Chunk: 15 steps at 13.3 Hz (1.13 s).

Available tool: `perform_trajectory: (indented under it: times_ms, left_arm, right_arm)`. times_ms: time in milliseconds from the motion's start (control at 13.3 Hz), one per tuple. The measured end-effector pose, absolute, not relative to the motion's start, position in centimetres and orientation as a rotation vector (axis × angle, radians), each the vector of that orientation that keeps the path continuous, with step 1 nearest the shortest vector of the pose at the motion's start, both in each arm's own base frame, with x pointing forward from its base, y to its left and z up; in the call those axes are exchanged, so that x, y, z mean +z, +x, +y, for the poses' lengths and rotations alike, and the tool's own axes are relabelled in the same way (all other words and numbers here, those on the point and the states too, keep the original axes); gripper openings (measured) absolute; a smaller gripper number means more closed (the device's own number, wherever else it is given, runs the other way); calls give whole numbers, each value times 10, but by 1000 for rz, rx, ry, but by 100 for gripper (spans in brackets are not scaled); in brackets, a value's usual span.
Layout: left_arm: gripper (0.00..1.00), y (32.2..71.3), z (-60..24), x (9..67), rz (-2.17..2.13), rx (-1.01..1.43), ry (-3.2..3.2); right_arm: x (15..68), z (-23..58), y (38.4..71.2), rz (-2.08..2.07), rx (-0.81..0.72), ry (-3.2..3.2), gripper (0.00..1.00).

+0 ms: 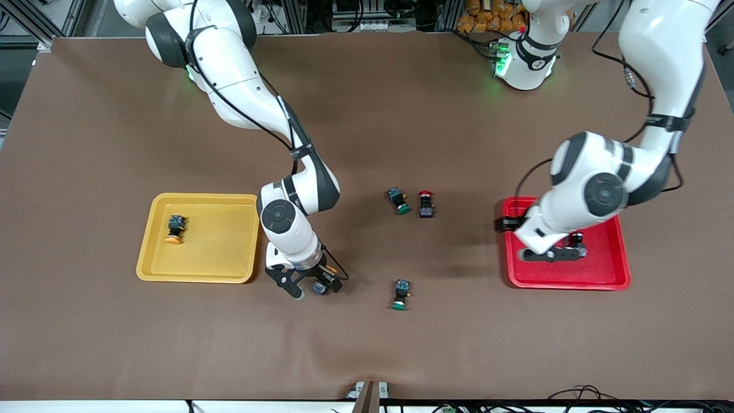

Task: Place red and yellow buttons in trays
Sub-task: 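Grasp another yellow button with the right gripper while the left gripper places red, then carry the yellow button to the tray while the left gripper carries red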

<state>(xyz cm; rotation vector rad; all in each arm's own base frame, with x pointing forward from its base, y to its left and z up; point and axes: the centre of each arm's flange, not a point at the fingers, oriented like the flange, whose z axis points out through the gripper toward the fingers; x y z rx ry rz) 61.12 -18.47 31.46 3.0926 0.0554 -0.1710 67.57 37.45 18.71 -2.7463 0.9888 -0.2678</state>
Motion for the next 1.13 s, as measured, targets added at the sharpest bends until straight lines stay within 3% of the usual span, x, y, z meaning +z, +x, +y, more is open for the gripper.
perform_trajectory:
  times_ms: [226, 528, 679, 905, 1131]
  left_arm:
    - [88, 586, -262, 302, 141, -214, 3093]
    - [88, 560, -332, 272, 221, -280, 3082]
    - [88, 550, -356, 253, 225, -285, 3065]
    - [89, 549, -360, 227, 155, -238, 3090]
    - [89, 540, -375, 202, 48, -198, 3109]
  right_arm:
    - [185, 367, 680, 1002, -277, -2742, 44]
    - [215, 369, 689, 995, -288, -2728, 42]
    - [259, 358, 692, 1021, -182, -2780, 42]
    - [358, 321, 689, 946, -52, -2864, 41]
    - [480, 260, 661, 798, 120, -2927, 41]
